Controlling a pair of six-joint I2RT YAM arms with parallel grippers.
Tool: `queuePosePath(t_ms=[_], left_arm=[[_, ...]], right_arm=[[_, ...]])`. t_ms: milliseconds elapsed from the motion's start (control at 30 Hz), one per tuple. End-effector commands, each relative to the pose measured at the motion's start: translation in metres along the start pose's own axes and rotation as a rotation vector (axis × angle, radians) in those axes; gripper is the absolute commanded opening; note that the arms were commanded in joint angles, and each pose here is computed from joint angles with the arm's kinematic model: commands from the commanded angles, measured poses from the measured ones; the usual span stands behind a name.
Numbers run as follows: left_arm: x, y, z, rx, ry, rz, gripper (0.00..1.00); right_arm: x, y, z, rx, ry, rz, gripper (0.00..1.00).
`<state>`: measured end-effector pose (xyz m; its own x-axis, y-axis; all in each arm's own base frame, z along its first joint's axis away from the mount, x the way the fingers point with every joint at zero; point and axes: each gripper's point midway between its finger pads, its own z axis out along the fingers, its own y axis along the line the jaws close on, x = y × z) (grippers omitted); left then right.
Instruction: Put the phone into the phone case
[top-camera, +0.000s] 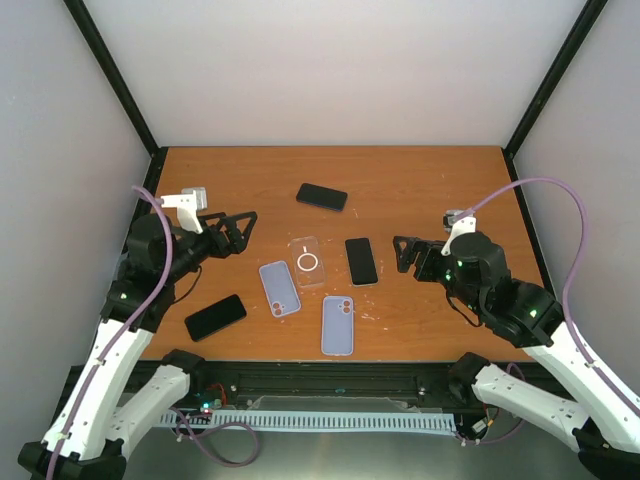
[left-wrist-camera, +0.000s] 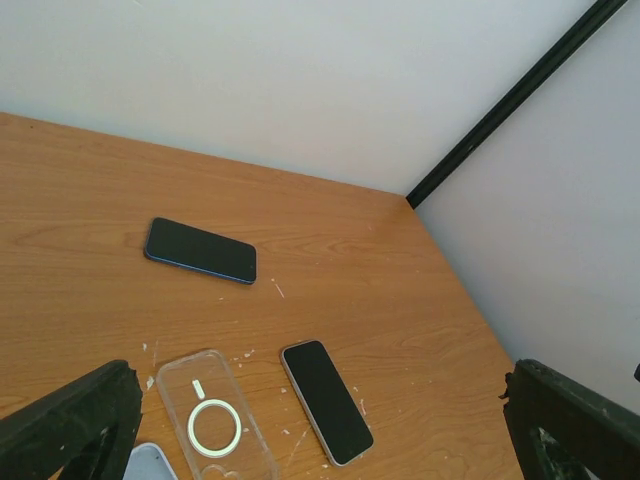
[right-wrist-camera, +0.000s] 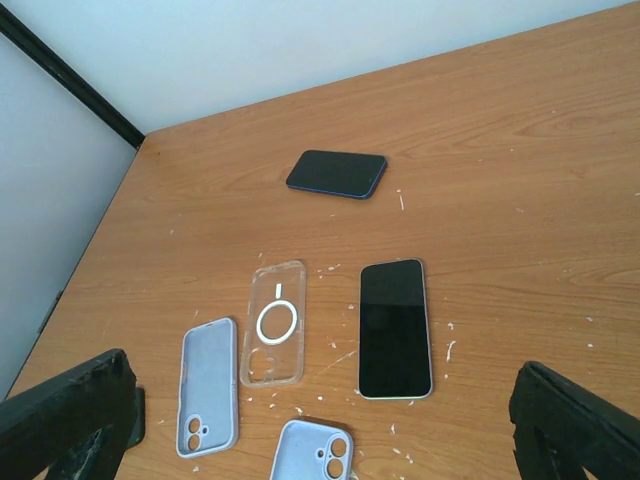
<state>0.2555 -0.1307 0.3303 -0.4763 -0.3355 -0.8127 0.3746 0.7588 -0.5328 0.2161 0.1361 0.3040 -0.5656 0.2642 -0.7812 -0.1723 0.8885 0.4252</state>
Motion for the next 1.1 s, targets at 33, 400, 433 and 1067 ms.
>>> queuePosePath(t_ms=[33, 400, 433, 1067], left_arm=[[-0.008, 0.002, -0.002, -0.026, -0.032, -0.001, 0.99], [0.043, 0.036, 0.026, -0.098, 0.125, -0.074, 1.0], [0.051, 0.042, 0.03, -0.108, 0.149, -0.094, 1.0], [0.165, 0.091, 0.075, -0.147, 0.484, -0.311, 0.87]], right_arm=[[0.001, 0.0, 0.005, 0.003, -0.002, 0.007, 1.0], [0.039, 0.005, 0.043, 0.023, 0.166, 0.031, 1.0], [0.046, 0.005, 0.05, 0.03, 0.203, 0.027, 0.99], [0.131, -0.028, 0.205, 0.33, 0.42, -0.253, 0.73]])
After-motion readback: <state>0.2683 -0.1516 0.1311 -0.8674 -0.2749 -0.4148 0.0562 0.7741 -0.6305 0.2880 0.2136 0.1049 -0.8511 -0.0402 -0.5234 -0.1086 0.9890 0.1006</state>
